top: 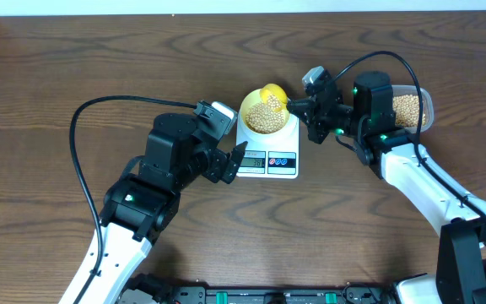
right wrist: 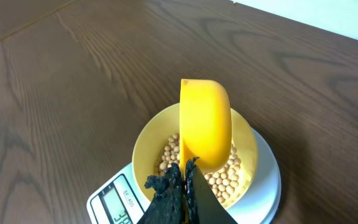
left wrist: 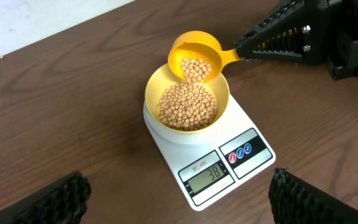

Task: Scoop item into bowl and weigh 50g on scale
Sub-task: 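Tilt the scoop slowly to trickle soybeans into the bowl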

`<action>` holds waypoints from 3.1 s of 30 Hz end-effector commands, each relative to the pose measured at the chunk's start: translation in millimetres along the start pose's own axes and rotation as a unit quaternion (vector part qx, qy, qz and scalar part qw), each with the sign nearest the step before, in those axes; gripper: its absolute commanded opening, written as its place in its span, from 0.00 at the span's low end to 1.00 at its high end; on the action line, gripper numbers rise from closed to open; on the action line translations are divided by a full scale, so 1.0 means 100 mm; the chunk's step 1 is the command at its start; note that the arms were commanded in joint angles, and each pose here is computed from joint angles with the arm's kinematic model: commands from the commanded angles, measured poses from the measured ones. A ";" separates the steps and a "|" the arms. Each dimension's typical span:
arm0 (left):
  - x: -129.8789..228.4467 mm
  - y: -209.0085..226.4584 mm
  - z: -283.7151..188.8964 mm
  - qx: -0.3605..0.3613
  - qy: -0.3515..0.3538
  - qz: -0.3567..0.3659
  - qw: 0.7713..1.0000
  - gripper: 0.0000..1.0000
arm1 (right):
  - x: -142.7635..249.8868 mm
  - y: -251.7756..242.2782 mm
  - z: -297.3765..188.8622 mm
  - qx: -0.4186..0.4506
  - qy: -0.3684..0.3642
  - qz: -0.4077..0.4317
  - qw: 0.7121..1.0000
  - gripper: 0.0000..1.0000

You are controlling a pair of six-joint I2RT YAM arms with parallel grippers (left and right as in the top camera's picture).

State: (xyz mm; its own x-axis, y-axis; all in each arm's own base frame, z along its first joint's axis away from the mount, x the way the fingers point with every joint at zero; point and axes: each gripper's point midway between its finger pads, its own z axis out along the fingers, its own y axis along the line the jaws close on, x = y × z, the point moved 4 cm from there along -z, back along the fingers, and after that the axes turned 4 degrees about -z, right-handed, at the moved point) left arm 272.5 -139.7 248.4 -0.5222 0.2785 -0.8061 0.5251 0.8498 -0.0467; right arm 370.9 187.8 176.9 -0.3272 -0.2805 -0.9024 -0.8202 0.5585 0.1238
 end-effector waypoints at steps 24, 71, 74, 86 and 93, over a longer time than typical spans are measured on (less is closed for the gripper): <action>0.01 0.02 -0.01 -0.008 -0.001 -0.005 1.000 0.94 | -0.01 0.00 0.01 0.000 0.001 -0.038 0.999 0.01; 0.01 0.02 -0.01 -0.008 -0.001 -0.005 1.000 0.94 | 0.00 -0.05 0.01 0.020 0.008 -0.116 0.993 0.01; 0.01 0.02 -0.01 -0.008 -0.001 -0.005 1.000 0.94 | 0.00 -0.05 0.01 0.020 0.008 -0.120 0.993 0.01; 0.01 0.02 -0.01 -0.008 -0.001 -0.005 1.000 0.94 | 0.00 -0.05 0.00 0.020 0.008 -0.120 0.993 0.01; 0.01 0.02 -0.01 -0.008 -0.001 -0.005 1.000 0.94 | 0.00 -0.05 0.00 0.020 0.008 -0.121 0.992 0.01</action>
State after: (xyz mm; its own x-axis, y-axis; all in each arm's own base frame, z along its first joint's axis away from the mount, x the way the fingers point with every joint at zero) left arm 272.6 -139.6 248.4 -0.5239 0.2757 -0.8059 0.5232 0.8508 -0.0491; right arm 375.0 183.6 174.2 -0.1458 -0.4182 -0.8966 -0.8528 0.5125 -0.1003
